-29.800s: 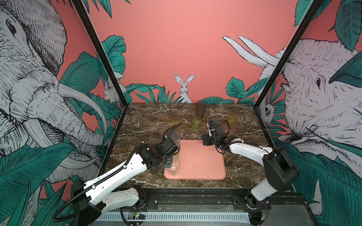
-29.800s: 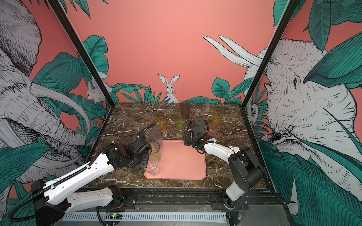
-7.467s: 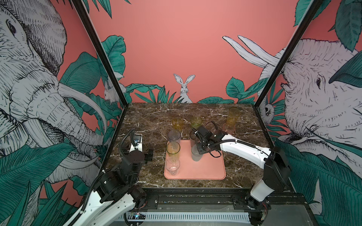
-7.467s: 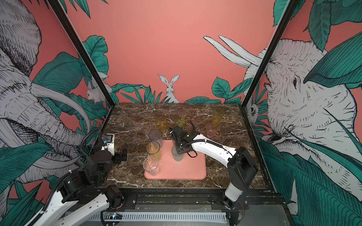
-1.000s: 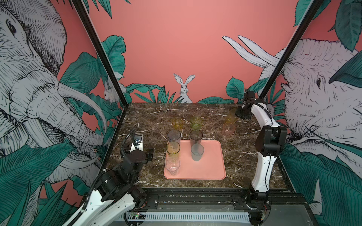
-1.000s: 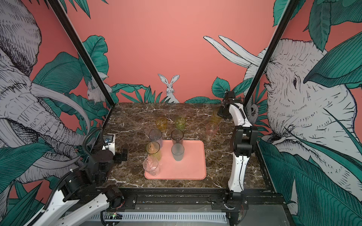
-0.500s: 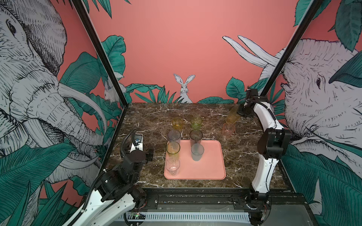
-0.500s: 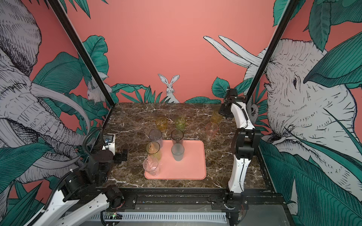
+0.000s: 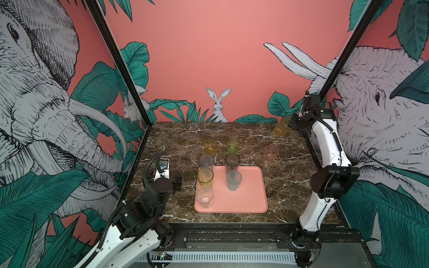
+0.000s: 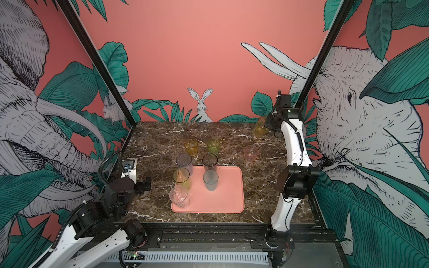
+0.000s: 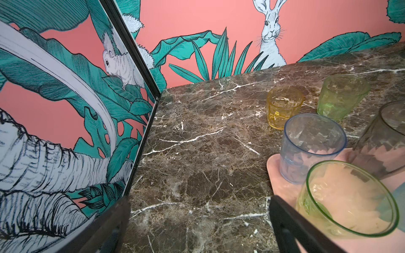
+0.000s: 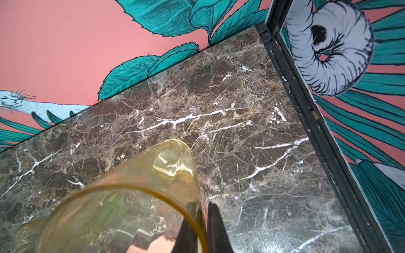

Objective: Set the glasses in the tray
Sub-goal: 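Lift the amber cup with the right gripper, then carry the amber cup with the right gripper toward the pink tray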

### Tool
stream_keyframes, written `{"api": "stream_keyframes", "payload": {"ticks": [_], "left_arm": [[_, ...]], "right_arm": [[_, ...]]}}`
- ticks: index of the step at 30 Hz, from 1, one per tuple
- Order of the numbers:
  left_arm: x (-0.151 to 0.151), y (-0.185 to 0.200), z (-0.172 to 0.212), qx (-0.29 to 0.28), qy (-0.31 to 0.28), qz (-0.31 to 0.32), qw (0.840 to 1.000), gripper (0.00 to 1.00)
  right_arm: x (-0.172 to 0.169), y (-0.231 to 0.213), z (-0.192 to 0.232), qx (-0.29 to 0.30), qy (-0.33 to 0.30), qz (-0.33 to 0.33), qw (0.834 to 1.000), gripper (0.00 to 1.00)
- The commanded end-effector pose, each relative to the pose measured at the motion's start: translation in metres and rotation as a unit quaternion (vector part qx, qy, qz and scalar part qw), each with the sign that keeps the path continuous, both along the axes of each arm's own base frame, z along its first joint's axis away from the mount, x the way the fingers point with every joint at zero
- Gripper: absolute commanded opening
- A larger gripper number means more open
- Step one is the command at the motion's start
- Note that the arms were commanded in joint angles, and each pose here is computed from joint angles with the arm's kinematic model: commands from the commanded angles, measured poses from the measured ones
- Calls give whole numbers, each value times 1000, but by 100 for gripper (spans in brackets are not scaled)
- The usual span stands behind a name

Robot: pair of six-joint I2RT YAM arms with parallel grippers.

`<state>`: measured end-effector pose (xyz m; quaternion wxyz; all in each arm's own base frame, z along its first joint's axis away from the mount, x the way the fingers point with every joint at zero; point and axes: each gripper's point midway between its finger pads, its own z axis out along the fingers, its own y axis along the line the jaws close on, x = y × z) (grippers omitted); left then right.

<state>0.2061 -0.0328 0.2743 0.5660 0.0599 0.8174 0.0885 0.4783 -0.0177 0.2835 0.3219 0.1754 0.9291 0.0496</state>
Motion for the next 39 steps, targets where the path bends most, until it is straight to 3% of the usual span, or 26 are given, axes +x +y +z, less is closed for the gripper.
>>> {"api": "stream_keyframes", "payload": {"ticks": [1,14,32,39], "left_arm": [[0,2,-1,-2,0,6,1000,100],[-1,1,2,-8,-3,0,1000,99],[-15,13,6,2,13,-4,1000,100],[-16,12,1,-6,13,-7,1000,100]], "right_arm": [[-19,7,36,-9,-29,13,999,0],[-79,34,58,-18,-29,52,998,0],[-163,73,35,-24,6,121,992,0],[-192,87,17,2,20,140,990,0]]}}
